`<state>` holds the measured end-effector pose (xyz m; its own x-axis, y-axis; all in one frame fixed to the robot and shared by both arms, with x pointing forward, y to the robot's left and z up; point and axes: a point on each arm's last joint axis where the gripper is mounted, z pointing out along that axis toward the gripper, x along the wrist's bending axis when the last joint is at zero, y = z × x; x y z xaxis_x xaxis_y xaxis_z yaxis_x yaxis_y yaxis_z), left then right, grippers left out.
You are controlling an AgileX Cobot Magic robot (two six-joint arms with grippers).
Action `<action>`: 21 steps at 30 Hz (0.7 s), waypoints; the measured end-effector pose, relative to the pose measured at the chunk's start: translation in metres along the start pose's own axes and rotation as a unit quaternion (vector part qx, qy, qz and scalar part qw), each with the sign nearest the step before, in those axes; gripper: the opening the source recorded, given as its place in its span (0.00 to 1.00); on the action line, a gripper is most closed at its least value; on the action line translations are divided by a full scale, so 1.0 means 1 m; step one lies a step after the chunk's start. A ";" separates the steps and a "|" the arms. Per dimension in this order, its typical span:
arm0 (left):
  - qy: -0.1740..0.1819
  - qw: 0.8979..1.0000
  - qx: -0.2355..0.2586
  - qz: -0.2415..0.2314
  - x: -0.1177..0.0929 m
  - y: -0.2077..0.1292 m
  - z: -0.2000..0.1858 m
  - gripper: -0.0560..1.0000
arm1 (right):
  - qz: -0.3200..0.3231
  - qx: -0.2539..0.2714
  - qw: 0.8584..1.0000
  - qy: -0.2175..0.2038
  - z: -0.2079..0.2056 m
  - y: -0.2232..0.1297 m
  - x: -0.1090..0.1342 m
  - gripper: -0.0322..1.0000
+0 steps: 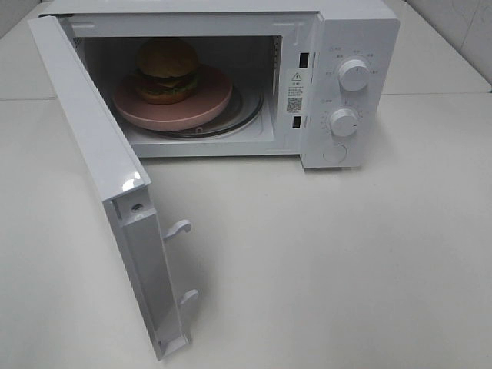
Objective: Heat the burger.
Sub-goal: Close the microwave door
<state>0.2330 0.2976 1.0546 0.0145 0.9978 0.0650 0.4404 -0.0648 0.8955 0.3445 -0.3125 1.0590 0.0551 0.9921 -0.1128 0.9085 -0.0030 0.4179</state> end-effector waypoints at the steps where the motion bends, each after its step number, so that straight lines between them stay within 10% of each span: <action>1: 0.000 1.000 0.000 0.000 0.000 0.000 0.000 1.00 | 0.000 0.000 1.000 0.000 0.000 0.000 0.000 0.75; 21: 0.000 1.000 0.000 0.000 0.000 0.000 0.000 1.00 | 0.033 -0.248 0.968 0.027 -0.032 -0.090 0.005 0.75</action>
<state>0.2330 0.2976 1.0546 0.0145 0.9978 0.0650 0.4404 -0.0648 0.8955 0.2501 -0.3032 1.0498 0.0723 0.9969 -0.0303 0.5932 -0.0185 0.8049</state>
